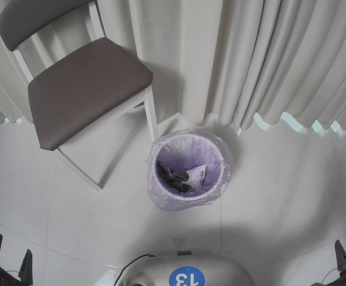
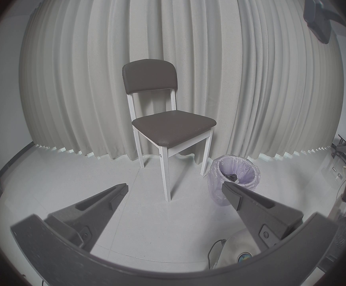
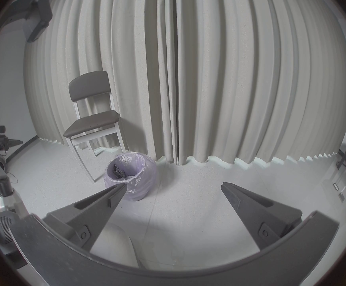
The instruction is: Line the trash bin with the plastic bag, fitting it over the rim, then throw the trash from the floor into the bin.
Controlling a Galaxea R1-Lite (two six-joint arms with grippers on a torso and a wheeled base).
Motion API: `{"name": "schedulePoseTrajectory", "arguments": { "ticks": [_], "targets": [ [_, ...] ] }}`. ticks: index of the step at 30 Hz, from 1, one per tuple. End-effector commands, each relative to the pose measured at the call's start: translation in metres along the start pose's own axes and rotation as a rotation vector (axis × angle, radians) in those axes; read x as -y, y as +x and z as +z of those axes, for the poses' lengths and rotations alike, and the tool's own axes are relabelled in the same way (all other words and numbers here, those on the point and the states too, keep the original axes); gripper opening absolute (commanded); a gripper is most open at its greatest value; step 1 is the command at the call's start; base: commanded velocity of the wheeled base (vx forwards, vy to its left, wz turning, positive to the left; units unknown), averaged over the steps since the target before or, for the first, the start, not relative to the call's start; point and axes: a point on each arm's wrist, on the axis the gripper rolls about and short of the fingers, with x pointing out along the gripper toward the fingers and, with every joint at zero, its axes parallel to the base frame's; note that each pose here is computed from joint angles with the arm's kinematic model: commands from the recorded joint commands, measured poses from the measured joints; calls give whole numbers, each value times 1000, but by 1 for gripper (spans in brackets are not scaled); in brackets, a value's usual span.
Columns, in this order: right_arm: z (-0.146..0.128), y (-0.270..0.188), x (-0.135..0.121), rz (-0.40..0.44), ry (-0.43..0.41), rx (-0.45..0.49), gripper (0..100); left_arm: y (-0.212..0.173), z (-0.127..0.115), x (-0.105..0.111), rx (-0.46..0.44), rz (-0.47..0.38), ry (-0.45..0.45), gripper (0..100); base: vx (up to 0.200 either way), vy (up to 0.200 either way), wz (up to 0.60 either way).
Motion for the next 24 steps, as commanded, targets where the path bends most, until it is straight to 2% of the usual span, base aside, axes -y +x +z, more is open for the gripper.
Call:
{"name": "schedulePoseTrajectory", "arguments": {
  "ticks": [1, 9, 24],
  "targets": [
    [-5, 0, 0, 1, 0, -3, 100, 0, -5, 0, -3, 0, 0, 100, 0, 0, 0],
    [-5, 0, 1, -24, 17, -3, 100, 0, -5, 0, -3, 0, 0, 100, 0, 0, 0],
    [-5, 0, 0, -15, -3, -4, 100, 0, -5, 0, -3, 0, 0, 100, 0, 0, 0]
  ]
}}
